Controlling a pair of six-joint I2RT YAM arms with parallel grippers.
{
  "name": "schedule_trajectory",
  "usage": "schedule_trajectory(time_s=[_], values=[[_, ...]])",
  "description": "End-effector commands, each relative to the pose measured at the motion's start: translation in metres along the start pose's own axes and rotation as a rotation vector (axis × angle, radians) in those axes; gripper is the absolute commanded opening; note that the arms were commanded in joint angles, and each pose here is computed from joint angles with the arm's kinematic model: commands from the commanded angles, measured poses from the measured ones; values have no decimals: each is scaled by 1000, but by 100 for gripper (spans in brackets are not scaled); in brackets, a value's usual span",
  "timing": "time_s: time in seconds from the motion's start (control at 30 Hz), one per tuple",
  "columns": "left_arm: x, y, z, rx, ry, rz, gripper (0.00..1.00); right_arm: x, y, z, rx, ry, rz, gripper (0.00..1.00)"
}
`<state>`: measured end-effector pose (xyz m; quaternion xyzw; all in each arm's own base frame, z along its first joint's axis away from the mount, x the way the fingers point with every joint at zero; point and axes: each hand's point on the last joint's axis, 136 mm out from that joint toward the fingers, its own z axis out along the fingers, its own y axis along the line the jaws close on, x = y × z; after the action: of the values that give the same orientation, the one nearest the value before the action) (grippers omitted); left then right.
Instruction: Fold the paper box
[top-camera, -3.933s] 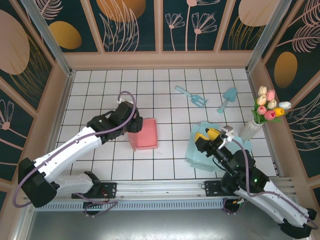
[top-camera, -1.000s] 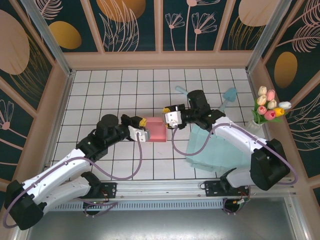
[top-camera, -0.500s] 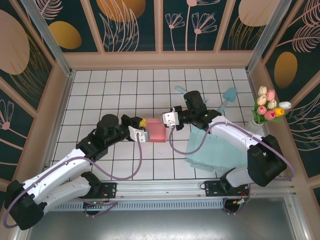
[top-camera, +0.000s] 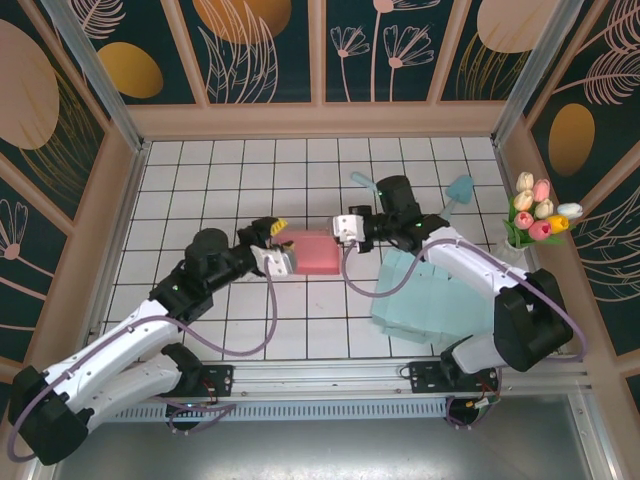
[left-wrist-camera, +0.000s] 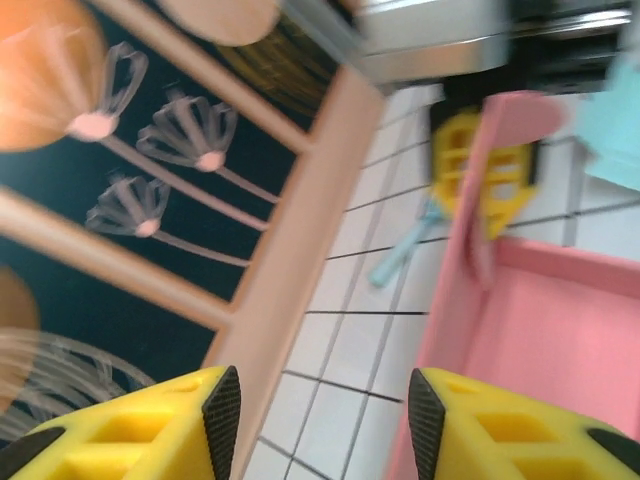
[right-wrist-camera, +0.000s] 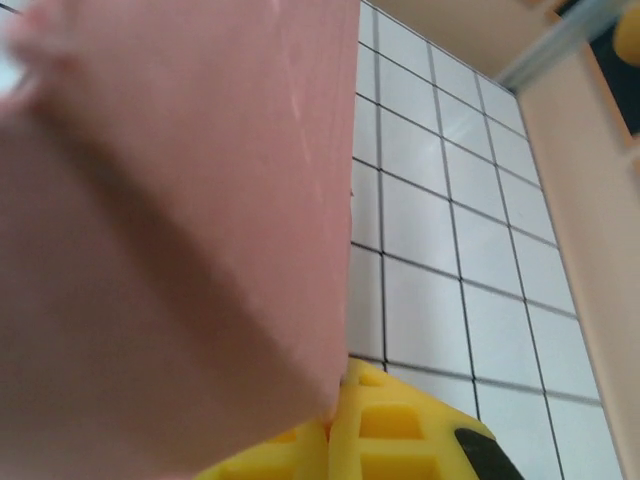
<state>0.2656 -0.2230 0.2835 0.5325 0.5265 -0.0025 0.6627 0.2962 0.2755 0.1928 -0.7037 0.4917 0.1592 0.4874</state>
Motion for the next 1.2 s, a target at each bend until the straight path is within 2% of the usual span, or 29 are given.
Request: schedule_trajectory(time_s=[0.0,0.1,0.3,0.4,0.47,0.53,0.6,0.7,0.83,1.0,1.17], values=[[-14,62,2,-148,-68,-314,53,-8,-18,-24,54,-37,21,0],[22,112,11,-329,82,-571,66,4,-29,-42,112,-15,34,0],[78,154,43,-400,281,-956,64,14,-43,-68,180,-18,33,0],[101,156,70,-379,413,-1172,60,8,-42,-70,183,-56,8,0],[111,143,87,-332,484,-1313,60,4,-41,-68,177,-78,-4,0],[108,128,99,-254,482,-1432,65,0,-41,-65,176,-84,-17,0],[108,120,102,-236,474,-1542,65,-1,-41,-62,173,-86,-24,0],[111,110,100,-244,489,-1633,65,-2,-41,-59,165,-93,-16,0],[109,82,101,-169,491,-1756,63,0,-39,-50,127,-96,-7,0],[104,60,95,-158,501,-1767,64,4,-34,-34,90,-105,2,0],[93,28,96,-85,534,-1797,64,8,-30,-18,88,-93,-10,0]])
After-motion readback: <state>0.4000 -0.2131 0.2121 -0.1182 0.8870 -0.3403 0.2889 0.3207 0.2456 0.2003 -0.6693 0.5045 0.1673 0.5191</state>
